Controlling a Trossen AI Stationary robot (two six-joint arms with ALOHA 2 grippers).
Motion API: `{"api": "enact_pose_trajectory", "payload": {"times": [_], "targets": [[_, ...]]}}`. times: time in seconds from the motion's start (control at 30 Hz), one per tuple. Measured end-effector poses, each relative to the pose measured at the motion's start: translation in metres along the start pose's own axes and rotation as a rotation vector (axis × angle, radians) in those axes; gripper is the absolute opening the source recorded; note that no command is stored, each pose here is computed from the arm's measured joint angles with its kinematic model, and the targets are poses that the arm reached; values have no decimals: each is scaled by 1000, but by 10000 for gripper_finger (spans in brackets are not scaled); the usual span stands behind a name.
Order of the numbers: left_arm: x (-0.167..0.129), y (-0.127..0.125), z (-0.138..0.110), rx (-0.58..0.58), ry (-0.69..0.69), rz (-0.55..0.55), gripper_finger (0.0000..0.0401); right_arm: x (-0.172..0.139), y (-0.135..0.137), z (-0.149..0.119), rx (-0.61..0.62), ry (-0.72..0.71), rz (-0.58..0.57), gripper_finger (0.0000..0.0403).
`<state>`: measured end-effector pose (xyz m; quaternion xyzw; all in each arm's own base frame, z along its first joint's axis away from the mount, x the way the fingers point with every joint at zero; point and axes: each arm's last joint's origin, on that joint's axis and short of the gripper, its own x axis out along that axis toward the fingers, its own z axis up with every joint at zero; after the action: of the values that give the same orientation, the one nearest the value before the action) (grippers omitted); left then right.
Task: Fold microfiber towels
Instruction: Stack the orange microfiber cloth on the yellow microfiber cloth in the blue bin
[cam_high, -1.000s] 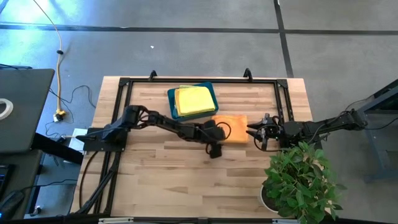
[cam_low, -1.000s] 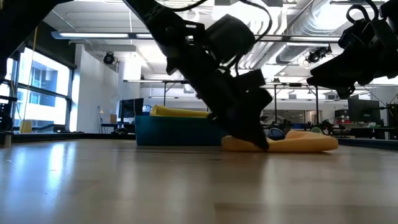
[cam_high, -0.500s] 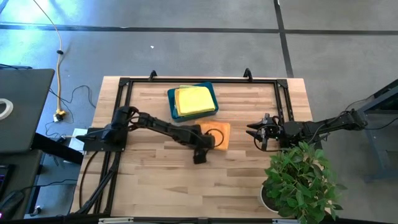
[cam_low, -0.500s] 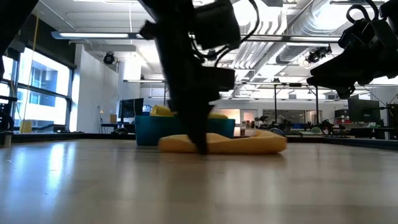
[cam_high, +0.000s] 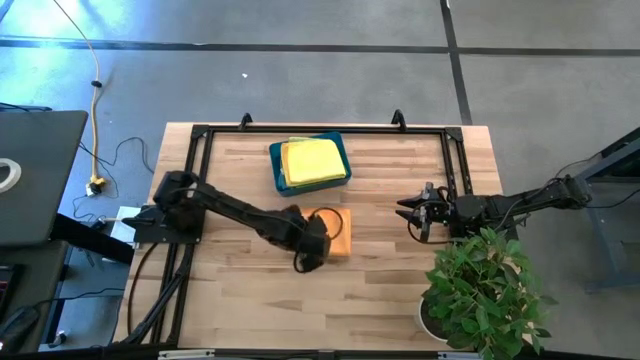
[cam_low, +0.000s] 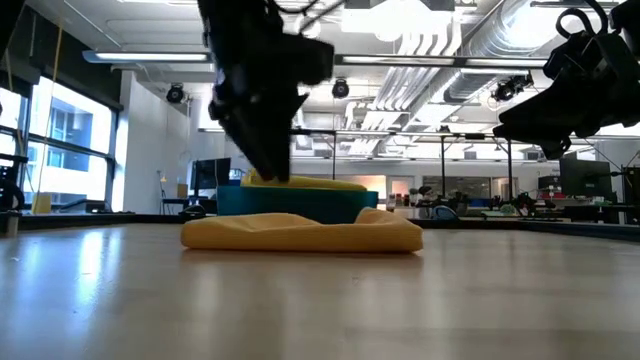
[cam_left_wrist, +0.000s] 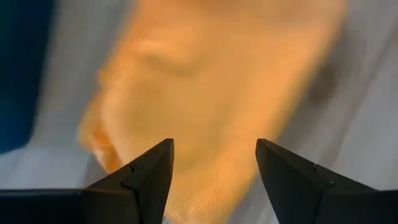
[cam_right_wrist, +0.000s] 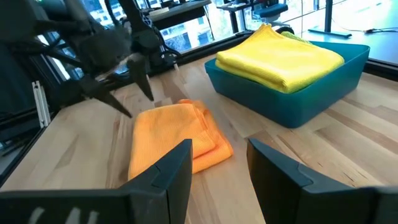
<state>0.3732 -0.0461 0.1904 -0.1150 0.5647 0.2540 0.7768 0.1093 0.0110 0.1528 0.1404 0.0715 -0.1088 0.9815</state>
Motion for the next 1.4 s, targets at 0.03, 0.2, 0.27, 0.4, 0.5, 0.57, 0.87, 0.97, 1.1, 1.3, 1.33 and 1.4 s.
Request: {"api": "enact_pose_trajectory", "payload": {"times": [0.03,0.2,0.27,0.4,0.5,0.57,0.87,0.97,1.1,1.3,1.33,1.4], "targets": [[-3,0,0,-60,-27,29,219,0,0,0,0,0,0,146],[0,6,-8,-404,-38,167,219,0,0,0,0,0,0,146],[4,11,-13,-497,-51,215,219,0,0,0,-1,2,-1,146],[17,17,-26,-608,-55,274,219,0,0,-1,-3,6,-3,146],[29,20,-36,-652,-48,275,225,1,0,-1,-4,9,-3,146],[36,21,-41,-668,-50,267,234,1,0,-1,-4,10,-4,146],[64,29,-50,-758,-82,134,273,1,0,-1,-4,10,-4,146],[66,30,-51,-704,-96,136,270,1,0,-1,-4,10,-4,146],[68,29,-50,-600,-114,148,244,1,0,-1,-4,10,-4,146],[69,26,-45,-470,-154,121,163,1,0,-1,-4,10,-4,146],[69,26,-44,-453,-162,115,148,1,0,-1,-4,10,-4,146],[70,24,-41,-424,-184,106,117,1,0,-1,-4,10,-4,146]]}}
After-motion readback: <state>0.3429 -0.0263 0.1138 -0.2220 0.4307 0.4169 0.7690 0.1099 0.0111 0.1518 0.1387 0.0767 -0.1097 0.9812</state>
